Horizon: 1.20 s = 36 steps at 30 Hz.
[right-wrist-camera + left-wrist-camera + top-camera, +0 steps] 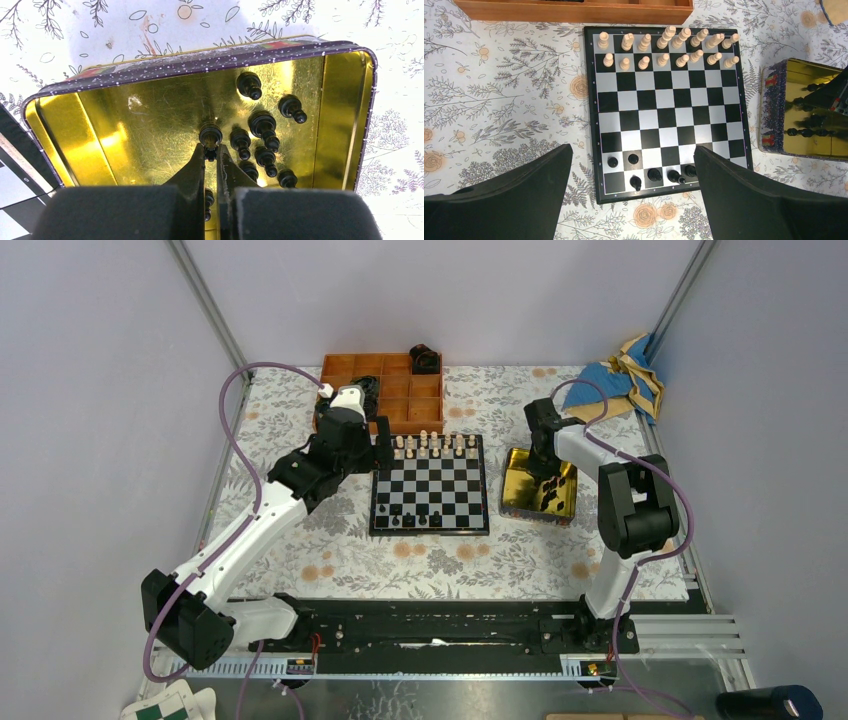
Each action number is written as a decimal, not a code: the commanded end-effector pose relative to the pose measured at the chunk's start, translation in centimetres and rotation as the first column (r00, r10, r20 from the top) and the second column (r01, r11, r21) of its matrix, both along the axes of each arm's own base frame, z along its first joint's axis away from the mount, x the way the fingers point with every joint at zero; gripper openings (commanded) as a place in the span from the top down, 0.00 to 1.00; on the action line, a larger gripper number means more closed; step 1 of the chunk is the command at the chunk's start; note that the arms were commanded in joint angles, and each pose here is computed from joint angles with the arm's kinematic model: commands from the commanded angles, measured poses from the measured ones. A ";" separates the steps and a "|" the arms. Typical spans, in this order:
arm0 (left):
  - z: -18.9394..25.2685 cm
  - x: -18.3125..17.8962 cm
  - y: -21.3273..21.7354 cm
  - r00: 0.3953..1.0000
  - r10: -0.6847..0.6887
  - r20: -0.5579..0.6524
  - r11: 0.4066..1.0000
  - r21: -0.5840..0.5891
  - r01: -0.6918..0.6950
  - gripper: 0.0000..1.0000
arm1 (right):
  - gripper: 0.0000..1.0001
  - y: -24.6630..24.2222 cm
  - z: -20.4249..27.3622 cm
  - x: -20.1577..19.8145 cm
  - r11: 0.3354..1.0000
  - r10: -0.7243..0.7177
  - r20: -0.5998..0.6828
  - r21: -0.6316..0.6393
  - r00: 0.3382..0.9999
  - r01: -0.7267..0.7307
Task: Set up the chess pieces on the board
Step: Pick up the chess piece from the storage box, then place the chess piece on the chessboard.
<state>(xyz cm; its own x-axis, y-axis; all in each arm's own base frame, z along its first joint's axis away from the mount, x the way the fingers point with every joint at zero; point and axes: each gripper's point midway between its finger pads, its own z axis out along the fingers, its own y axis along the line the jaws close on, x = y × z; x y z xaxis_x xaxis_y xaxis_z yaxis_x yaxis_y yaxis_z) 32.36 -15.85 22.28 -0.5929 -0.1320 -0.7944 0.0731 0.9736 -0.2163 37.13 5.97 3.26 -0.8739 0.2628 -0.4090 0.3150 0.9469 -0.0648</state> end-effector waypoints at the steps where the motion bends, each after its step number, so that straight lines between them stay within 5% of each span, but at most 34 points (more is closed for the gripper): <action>1: -0.1 0.4 0.1 1.000 -0.006 0.009 1.000 0.007 0.006 0.01 | 1.00 0.6 1.8 1.5 0.999 0.002 0.054 0.038 0.999 -0.004; 17: 0.3 0.6 -0.2 1.000 -0.012 0.017 1.000 -0.005 0.012 0.01 | 1.00 2.0 4.8 2.0 0.994 0.043 0.117 0.093 0.992 -0.054; 36: 0.0 0.7 -0.4 1.000 -0.014 0.010 1.000 -0.014 0.015 0.01 | 1.00 12.7 10.3 -4.2 0.914 0.397 0.157 0.026 0.904 -0.405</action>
